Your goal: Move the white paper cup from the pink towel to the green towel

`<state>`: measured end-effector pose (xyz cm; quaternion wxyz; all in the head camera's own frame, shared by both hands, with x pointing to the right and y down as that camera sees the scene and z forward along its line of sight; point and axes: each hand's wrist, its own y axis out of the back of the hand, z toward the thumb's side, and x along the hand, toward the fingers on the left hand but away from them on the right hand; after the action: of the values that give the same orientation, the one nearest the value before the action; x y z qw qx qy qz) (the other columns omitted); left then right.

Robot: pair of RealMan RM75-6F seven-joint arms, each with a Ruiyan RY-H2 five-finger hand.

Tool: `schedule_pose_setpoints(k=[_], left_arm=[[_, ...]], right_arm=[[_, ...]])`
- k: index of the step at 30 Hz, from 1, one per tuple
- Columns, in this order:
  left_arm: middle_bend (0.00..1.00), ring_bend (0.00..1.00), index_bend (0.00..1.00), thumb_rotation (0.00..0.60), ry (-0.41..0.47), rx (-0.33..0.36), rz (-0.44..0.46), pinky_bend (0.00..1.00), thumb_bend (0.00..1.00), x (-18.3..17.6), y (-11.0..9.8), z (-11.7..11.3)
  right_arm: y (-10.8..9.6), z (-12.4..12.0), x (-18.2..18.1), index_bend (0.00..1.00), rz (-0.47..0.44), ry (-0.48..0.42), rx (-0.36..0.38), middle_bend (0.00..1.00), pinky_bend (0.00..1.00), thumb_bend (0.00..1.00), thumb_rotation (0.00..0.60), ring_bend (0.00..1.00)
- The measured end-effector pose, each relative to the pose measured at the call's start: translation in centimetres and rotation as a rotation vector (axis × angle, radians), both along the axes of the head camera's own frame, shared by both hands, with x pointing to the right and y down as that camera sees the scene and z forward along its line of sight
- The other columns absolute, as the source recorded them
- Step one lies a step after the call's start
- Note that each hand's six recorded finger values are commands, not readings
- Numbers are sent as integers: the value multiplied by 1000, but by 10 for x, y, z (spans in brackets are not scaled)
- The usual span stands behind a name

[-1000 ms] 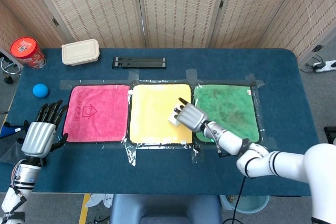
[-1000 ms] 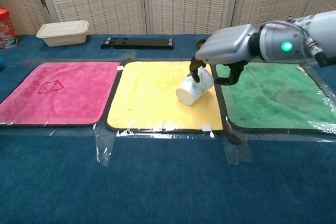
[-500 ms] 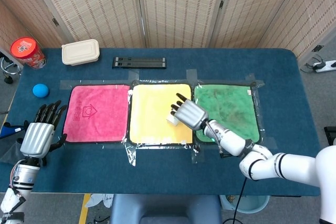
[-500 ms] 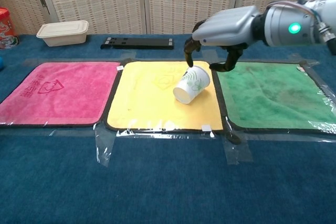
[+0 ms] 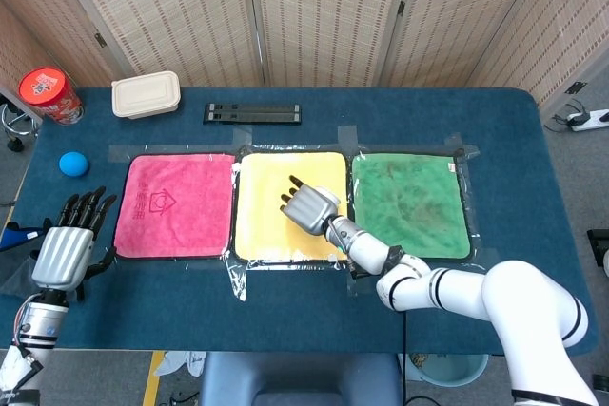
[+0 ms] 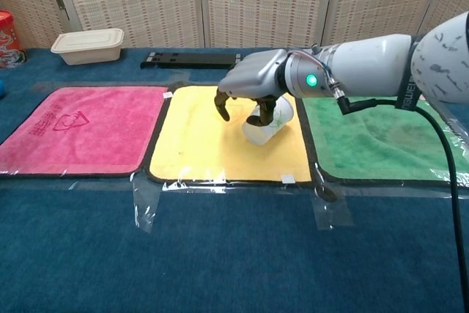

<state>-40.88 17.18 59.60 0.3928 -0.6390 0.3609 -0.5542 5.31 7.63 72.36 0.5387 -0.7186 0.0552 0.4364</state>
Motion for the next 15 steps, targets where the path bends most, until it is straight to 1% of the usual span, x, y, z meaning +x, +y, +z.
schedule_pose_setpoints(k=[5,15], left_arm=[[0,0,1,600,4,2,-1,0,394,0,1,-1],[0,0,1,600,14,3,7,0,394,4,0,0]], right_arm=[[2,4,6,312,5,29,-11,239,33,548,600,226],[3,2,36,312,18,78,-19,251,33,547,600,239]])
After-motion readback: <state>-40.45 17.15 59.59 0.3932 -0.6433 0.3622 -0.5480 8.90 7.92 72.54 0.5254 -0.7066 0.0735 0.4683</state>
